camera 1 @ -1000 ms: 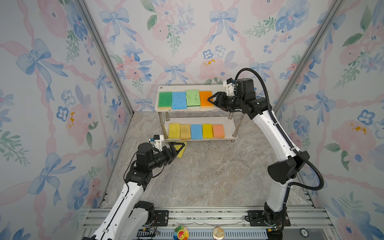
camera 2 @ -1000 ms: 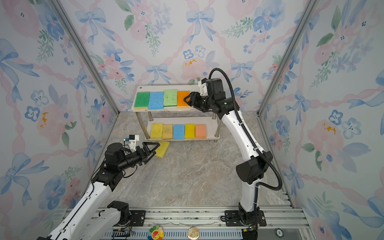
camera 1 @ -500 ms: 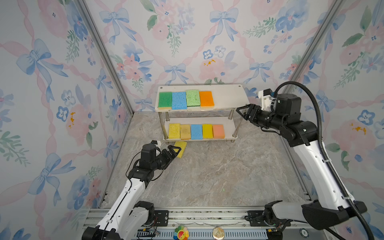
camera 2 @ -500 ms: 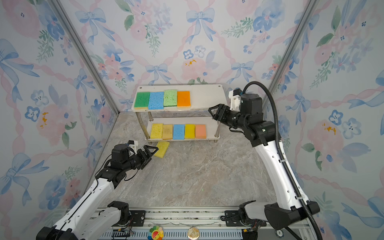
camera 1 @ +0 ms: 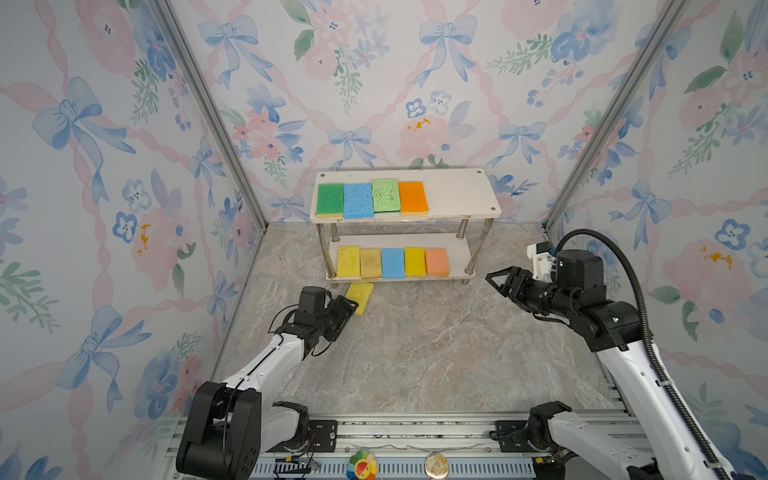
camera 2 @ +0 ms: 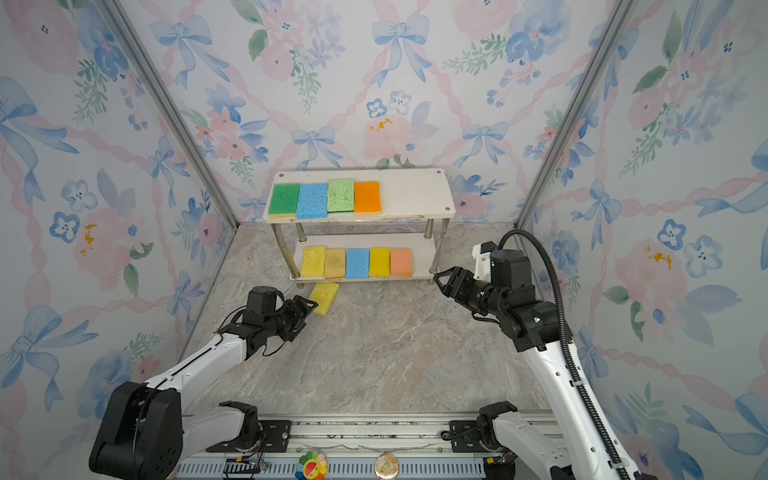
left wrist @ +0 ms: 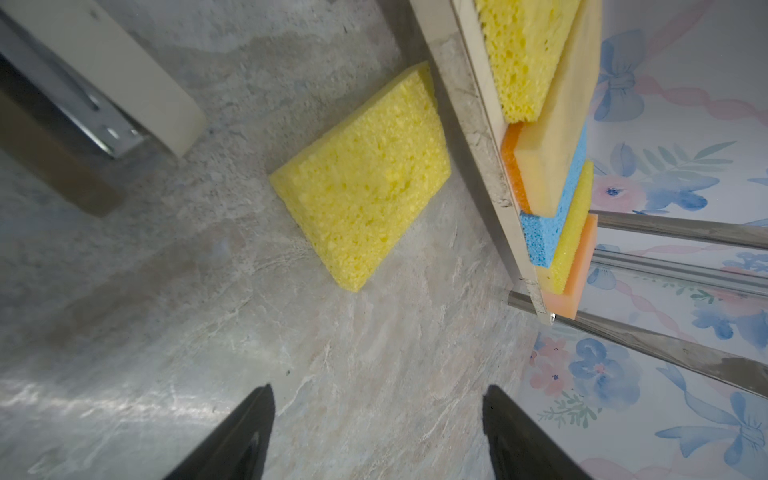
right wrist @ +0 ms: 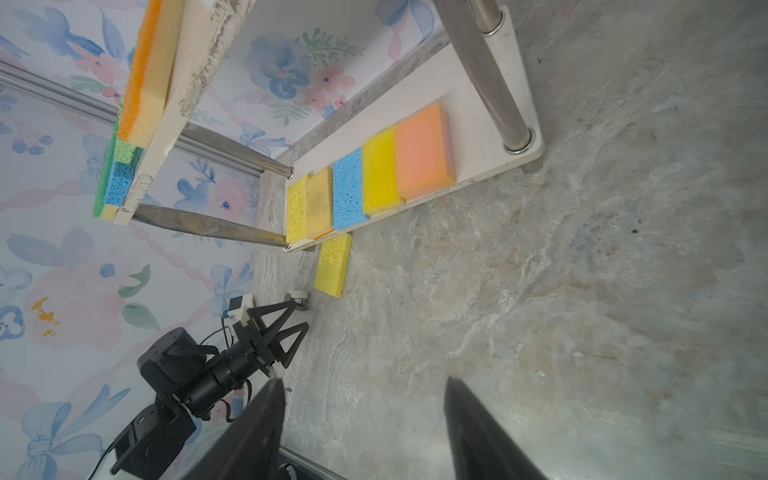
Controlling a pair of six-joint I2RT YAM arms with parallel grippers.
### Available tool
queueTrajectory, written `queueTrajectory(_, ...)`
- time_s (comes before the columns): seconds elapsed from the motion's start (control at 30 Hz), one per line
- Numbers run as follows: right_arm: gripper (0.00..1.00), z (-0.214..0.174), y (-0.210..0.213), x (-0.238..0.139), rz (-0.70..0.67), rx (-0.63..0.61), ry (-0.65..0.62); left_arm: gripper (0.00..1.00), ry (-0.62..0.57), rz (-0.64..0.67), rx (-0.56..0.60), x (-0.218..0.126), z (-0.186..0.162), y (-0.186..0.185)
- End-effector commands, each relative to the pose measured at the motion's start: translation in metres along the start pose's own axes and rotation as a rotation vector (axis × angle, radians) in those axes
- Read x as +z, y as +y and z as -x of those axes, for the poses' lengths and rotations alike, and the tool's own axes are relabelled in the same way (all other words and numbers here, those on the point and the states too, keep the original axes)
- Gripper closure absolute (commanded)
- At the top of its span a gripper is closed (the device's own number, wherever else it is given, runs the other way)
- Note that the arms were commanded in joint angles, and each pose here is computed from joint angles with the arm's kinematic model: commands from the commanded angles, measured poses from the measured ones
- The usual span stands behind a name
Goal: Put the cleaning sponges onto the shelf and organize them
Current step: 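Withdraw the right gripper from the shelf while the left gripper lowers toward the yellow sponge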
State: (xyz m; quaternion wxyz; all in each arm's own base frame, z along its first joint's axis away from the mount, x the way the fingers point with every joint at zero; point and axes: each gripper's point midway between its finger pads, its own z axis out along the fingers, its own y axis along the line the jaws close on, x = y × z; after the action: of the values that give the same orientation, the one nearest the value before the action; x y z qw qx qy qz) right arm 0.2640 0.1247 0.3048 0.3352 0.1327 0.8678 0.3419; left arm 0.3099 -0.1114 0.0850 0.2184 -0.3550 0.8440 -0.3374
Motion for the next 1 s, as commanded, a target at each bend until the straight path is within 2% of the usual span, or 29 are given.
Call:
queueTrajectory(0.0,0.36,-0.004,-0.001,-0.002,0.007,0.017,-0.009,0.23,-0.033,-0.006,-0.024,0.009,0.006,0.003)
queueTrajectory(0.5,0.36,-0.058,-0.011,0.030,-0.035,-0.002,0.117,0.38,-0.049,0.034,-0.056,0.042,0.022,0.014)
queueTrajectory(0.63,0.36,-0.061,-0.009,0.032,-0.051,-0.027,0.123,0.41,-0.037,0.042,-0.062,0.051,0.024,0.016)
queueTrajectory(0.97,0.36,-0.062,-0.008,0.032,-0.071,-0.038,0.119,0.58,-0.010,0.088,-0.062,0.068,0.025,0.027)
